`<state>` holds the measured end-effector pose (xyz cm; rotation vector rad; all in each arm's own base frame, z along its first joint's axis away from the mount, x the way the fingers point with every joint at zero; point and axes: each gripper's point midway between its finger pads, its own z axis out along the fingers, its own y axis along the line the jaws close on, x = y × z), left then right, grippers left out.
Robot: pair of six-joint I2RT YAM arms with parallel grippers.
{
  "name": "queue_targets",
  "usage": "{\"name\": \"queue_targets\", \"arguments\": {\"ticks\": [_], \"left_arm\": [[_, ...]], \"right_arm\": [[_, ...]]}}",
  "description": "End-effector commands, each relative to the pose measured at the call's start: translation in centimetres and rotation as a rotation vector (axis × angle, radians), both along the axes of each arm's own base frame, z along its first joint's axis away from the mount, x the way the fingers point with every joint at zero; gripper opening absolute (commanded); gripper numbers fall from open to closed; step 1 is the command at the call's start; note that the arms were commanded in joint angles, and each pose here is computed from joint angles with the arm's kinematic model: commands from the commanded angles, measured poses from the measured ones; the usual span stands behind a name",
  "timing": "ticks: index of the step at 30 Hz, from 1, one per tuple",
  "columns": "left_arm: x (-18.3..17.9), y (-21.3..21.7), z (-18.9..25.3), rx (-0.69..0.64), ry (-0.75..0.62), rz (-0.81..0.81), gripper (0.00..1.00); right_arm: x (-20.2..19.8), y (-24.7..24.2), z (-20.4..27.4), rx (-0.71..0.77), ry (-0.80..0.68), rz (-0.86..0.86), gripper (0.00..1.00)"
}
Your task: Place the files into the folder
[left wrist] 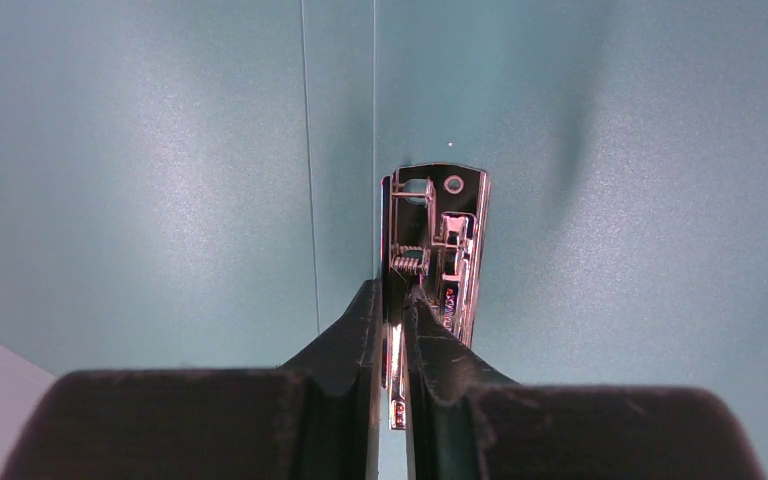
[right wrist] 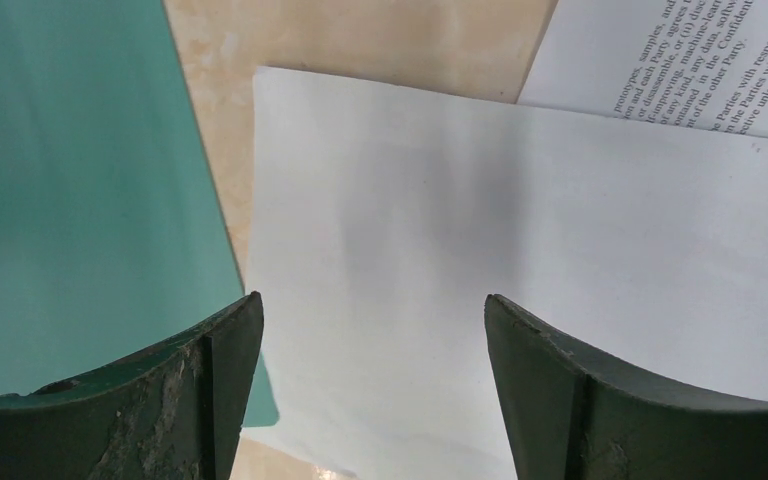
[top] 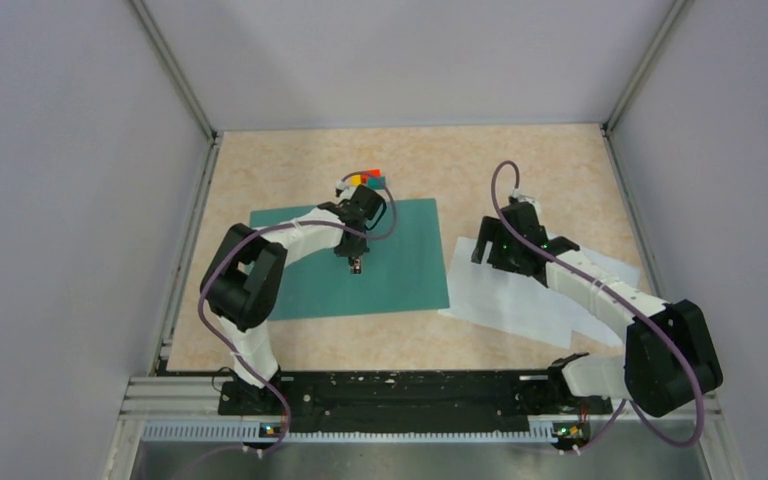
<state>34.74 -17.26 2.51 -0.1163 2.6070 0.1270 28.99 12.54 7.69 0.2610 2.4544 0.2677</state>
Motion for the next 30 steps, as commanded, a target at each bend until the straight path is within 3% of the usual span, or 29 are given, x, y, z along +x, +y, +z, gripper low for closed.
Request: {"name": "queue_targets", "arguments": {"ticks": [1, 10, 11, 13, 15, 18, 24, 30], "left_arm": [[-1.1, 3.4, -0.1, 0.062, 0.059, -0.048, 0.0], [-0.8, 5.3, -0.4, 0.127, 0.143, -0.131, 0.0], [-0.8, 5.1, -0.3, 0.116, 0.146, -0.13, 0.05], [-0.9, 3.9, 0.3, 0.056, 0.136, -0.141, 0.26], [-0.9, 2.2, 1.7, 0.0, 0.098, -0.161, 0.43], [-1.1, -1.7, 4.3, -0.101, 0.037, -0.212, 0.55], [-2.9, -10.4, 6.5, -0.305, 0.008, -0.306, 0.6], [-5.5, -17.2, 4.5, -0.439, 0.09, -0.384, 0.64]], "right_arm": [[0.4, -1.7, 0.1, -0.014, -0.029, -0.045, 0.81], [-0.1, -4.3, -0.5, -0.003, -0.014, -0.117, 0.82], [-0.1, -4.4, -0.4, -0.001, -0.018, -0.119, 0.82], [-0.2, -4.6, -0.2, -0.005, -0.026, -0.122, 0.82], [-0.4, -4.7, -0.1, -0.008, -0.026, -0.126, 0.83], [-0.9, -5.1, -0.6, -0.018, -0.016, -0.141, 0.83], [-2.1, -6.5, -1.1, -0.033, -0.018, -0.21, 0.85], [-2.7, -9.4, -1.2, -0.046, -0.035, -0.335, 0.91]]}}
